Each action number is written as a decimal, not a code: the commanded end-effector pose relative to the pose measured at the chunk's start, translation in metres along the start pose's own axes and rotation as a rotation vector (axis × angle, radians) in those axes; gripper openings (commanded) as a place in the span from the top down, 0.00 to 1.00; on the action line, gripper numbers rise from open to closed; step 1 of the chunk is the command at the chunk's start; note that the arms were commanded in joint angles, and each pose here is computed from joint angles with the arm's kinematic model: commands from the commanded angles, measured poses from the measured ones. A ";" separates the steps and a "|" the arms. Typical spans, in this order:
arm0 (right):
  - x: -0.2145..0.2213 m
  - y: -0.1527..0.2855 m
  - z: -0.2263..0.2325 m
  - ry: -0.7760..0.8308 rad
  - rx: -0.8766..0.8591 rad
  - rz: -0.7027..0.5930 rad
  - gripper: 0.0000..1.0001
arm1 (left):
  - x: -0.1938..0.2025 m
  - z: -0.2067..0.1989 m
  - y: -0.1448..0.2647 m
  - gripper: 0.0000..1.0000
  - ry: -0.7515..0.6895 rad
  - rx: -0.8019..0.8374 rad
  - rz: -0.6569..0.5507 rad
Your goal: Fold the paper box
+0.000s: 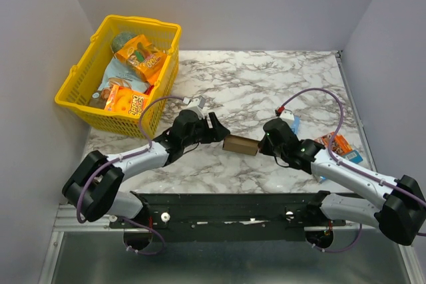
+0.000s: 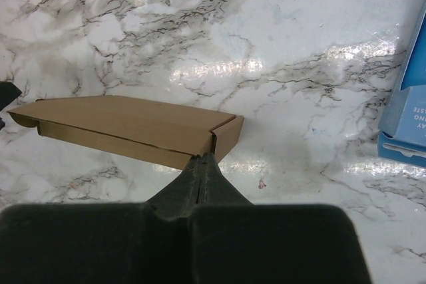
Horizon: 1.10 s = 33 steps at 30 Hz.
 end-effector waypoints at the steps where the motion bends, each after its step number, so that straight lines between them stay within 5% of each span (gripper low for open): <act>1: 0.018 -0.001 -0.030 0.067 0.147 0.062 1.00 | -0.018 -0.009 -0.009 0.25 0.040 0.061 -0.059; 6: 0.018 0.000 -0.031 0.066 0.149 0.062 1.00 | -0.019 -0.004 -0.017 0.26 0.068 0.056 -0.070; 33: 0.017 0.000 -0.030 0.061 0.167 0.037 1.00 | 0.024 0.001 -0.017 0.72 0.148 0.116 0.021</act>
Point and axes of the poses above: each gripper's point midway between its finger pads, its own y axis back along the fingers, its own z axis along the line the jaws close on, x = y × z, the point moved 6 cm from there along y, back along the fingers, and after that the axes turned 15 degrees about -y, right-handed, at the moved point
